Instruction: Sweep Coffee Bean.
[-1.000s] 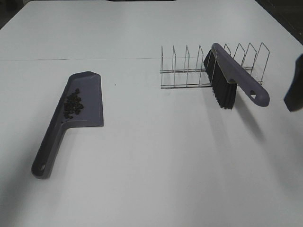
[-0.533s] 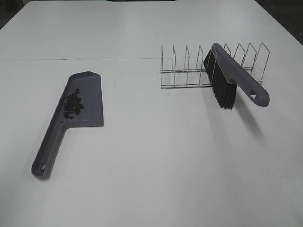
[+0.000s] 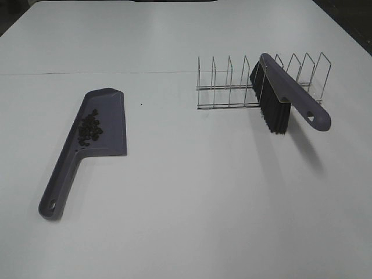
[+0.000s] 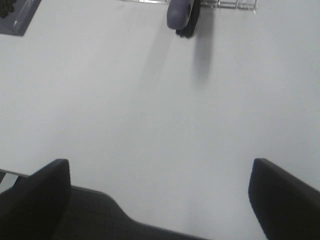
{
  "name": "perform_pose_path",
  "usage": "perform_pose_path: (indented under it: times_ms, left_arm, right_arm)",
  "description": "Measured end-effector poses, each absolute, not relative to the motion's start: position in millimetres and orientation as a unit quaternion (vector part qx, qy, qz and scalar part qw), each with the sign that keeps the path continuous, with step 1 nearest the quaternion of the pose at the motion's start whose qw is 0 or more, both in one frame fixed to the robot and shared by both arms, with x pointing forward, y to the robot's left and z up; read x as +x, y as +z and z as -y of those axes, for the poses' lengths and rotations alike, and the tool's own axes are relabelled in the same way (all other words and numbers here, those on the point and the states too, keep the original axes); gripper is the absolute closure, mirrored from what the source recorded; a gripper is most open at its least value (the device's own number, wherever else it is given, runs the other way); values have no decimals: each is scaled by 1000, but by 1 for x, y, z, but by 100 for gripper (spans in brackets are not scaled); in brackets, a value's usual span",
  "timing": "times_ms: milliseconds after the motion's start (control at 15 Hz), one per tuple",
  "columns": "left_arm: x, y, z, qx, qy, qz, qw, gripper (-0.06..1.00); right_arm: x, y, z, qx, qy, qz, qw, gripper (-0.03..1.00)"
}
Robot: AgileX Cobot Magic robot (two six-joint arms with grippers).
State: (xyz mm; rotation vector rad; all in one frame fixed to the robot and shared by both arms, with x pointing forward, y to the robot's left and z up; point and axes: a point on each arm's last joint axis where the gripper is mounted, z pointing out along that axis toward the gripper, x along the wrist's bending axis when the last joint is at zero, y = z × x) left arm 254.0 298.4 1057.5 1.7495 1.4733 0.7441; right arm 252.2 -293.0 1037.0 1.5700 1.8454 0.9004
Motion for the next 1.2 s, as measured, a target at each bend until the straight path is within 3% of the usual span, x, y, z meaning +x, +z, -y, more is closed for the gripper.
perform_pose_path:
  times_ms: [333,1200]
  left_arm:
    - [230,1058,-303,645,325,-554,414,29]
    - [231,1056,-304,639,327,-562,410,29]
  right_arm:
    - [235,1038,295,565,374,-666,311,9]
    - [235,1038,295,565,374,-666,311,9]
